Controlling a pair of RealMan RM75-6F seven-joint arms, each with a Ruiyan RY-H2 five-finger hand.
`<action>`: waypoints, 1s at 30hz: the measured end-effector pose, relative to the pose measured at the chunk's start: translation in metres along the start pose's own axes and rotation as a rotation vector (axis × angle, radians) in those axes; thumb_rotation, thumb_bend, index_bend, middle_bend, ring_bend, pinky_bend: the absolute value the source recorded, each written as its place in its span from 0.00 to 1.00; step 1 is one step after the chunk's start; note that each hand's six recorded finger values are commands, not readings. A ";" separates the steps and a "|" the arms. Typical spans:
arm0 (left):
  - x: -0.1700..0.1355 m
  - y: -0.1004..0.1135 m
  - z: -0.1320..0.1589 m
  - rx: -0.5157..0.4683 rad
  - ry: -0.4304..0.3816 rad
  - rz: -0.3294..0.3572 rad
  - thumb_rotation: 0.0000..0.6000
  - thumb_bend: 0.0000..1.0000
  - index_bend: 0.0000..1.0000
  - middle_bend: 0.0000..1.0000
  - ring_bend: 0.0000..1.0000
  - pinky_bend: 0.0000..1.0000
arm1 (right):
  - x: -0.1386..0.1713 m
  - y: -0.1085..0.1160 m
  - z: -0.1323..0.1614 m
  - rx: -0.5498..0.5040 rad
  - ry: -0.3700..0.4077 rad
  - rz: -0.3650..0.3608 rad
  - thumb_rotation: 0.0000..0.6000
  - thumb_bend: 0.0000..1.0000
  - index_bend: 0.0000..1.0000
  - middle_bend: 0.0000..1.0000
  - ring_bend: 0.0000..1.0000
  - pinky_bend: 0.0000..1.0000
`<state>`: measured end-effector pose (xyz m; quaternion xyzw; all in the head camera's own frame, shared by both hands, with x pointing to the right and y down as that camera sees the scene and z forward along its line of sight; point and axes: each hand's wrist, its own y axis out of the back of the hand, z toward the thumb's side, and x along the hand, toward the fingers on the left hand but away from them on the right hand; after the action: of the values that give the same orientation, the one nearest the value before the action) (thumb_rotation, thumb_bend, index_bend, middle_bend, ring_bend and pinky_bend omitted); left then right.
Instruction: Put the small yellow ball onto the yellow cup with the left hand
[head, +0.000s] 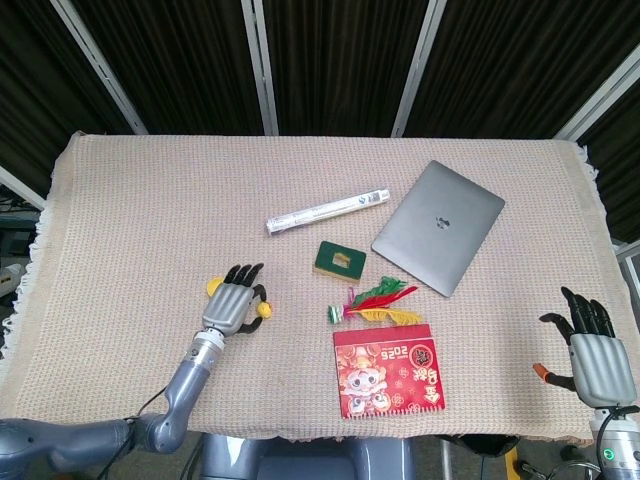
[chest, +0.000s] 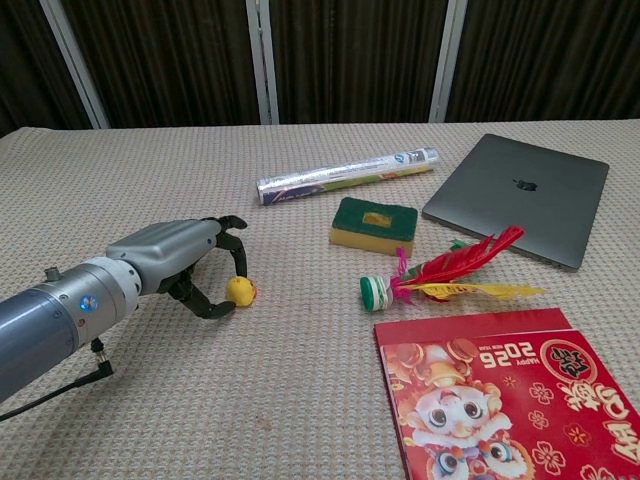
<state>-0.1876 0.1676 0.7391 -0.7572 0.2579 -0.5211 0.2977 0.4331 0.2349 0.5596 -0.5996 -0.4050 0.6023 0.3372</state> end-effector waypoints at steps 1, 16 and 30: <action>0.000 0.000 0.000 0.000 -0.001 0.000 1.00 0.33 0.39 0.00 0.00 0.00 | 0.000 0.000 0.000 0.000 0.000 0.000 1.00 0.00 0.32 0.00 0.00 0.00; 0.002 0.002 0.006 -0.006 -0.017 0.001 1.00 0.33 0.37 0.00 0.00 0.00 | 0.000 0.000 0.000 -0.003 0.002 0.002 1.00 0.00 0.32 0.00 0.00 0.00; 0.002 0.001 0.007 0.011 -0.018 -0.001 1.00 0.35 0.41 0.00 0.00 0.00 | 0.000 0.000 0.000 -0.004 0.003 0.002 1.00 0.00 0.32 0.00 0.00 0.00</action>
<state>-0.1803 0.1663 0.7377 -0.7604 0.2519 -0.5158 0.3038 0.4327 0.2350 0.5595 -0.6016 -0.4053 0.6010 0.3357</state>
